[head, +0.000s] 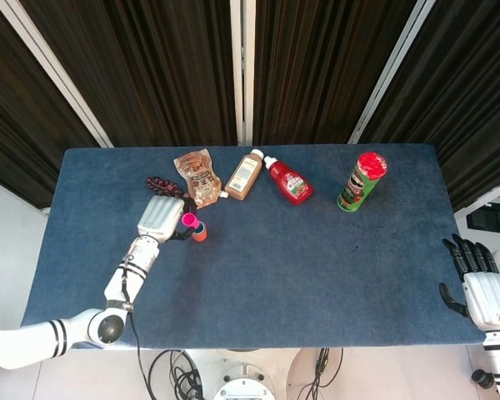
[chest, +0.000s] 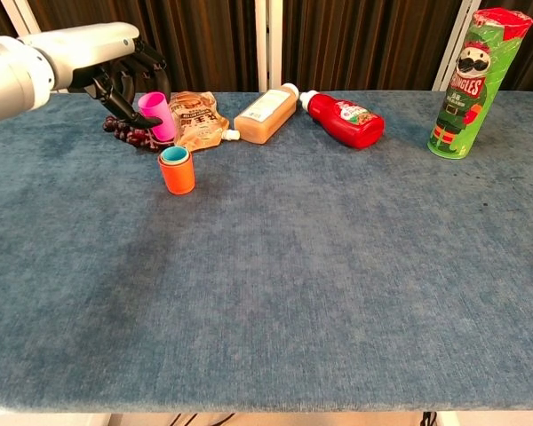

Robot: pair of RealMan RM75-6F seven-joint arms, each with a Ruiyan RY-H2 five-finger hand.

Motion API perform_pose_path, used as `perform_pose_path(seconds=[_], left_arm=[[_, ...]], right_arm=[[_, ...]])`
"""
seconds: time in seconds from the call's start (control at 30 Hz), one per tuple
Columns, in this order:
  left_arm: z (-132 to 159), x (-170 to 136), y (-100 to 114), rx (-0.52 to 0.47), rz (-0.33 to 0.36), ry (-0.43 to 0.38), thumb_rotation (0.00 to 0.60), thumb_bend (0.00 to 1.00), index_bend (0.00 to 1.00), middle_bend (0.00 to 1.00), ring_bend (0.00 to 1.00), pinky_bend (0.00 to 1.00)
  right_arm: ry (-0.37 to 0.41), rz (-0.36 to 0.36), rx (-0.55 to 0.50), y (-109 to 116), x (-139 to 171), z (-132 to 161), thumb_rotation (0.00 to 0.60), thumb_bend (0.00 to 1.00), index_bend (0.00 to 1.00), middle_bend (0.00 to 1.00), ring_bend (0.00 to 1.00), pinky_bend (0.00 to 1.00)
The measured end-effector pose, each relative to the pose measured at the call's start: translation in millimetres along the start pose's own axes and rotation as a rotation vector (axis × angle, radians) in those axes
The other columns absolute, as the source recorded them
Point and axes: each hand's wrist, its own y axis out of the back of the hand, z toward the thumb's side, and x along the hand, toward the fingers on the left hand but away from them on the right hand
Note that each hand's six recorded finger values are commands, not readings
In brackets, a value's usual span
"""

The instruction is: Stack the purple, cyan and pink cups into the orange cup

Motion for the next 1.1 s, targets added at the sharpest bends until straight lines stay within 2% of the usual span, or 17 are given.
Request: perform_pose_path(seconds=[0.43,0.53,0.6,0.67,0.8,0.9,0.97,1.1], left_arm=[[-4,11,-24,-0.028,-0.029,0.012,0.6,0.3,0.48,0.52,0.56,0.45],[-4,12,-27,-0.026,-0.036,0.014,0.6,0.3,0.44,0.49,0.54,0.45],[-4,12,-29,-0.024,-0.042,0.013,0.6,0.29,0.36,0.42,0.49,0.42],[-5,12,-30,-0.023,-0.048,0.013,0.6,0.28,0.24,0.31,0.37,0.36],[-6,11,-31,-0.013,-0.058,0.016,0.6,0.26,0.13,0.19,0.21,0.25],[-6,9,-27,-0.008,-0.042,0.014,0.6,0.24,0.11,0.15,0.12,0.16],[-5,6,-22,0.0,-0.02,0.011,0.6,0.23,0.11,0.14,0.11,0.13],[-10,-8,-4,0.039,0.072,0.012,0.6,0.21,0.11,0.12,0.09,0.09]], right_arm=[[-0.012,0.0,-0.001,0,-1,-4,0.6,0.36,0.0,0.0,0.0,0.0],[-0.013,0.0,-0.002,0,-1,-5,0.6,0.36,0.0,0.0,0.0,0.0],[-0.014,0.0,-0.002,0,-1,-5,0.6,0.36,0.0,0.0,0.0,0.0],[-0.016,-0.001,-0.003,0,0,-6,0.6,0.36,0.0,0.0,0.0,0.0],[-0.018,-0.002,-0.003,1,0,-7,0.6,0.36,0.0,0.0,0.0,0.0],[-0.018,-0.002,-0.003,1,0,-7,0.6,0.36,0.0,0.0,0.0,0.0],[-0.016,-0.001,-0.001,1,-1,-7,0.6,0.36,0.0,0.0,0.0,0.0],[-0.006,0.001,0.004,0,-2,-4,0.6,0.36,0.0,0.0,0.0,0.0]])
